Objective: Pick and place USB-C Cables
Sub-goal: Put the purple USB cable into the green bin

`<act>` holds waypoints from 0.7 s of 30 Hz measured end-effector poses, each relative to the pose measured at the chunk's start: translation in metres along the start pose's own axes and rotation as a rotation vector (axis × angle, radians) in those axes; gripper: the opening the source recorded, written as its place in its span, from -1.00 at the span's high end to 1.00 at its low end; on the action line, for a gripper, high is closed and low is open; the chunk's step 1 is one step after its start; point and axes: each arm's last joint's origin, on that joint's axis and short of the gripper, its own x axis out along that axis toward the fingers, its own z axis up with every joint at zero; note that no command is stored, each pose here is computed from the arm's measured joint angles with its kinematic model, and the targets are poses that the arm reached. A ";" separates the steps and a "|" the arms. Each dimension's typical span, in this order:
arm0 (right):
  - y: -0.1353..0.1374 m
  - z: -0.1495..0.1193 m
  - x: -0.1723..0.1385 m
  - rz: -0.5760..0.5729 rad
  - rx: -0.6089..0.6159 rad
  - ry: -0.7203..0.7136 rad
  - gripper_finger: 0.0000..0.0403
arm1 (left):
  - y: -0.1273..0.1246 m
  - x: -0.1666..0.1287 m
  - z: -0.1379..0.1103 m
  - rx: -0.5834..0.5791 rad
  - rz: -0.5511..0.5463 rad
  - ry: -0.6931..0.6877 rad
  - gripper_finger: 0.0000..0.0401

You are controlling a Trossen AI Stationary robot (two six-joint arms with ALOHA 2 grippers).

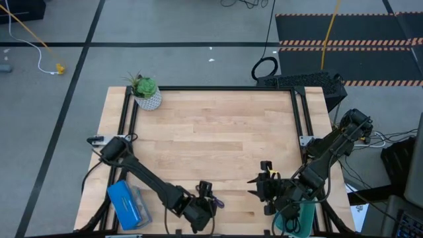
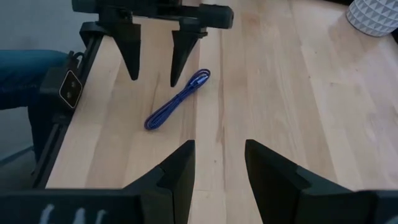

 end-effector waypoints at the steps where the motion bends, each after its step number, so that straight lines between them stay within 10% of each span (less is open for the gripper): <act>1: 0.000 0.000 0.000 0.000 -0.001 0.000 0.35 | 0.000 0.001 -0.001 0.002 0.001 0.005 -0.34; 21: -0.002 -0.003 0.000 0.006 -0.059 0.040 0.35 | 0.006 0.006 -0.008 0.045 0.031 0.079 -0.34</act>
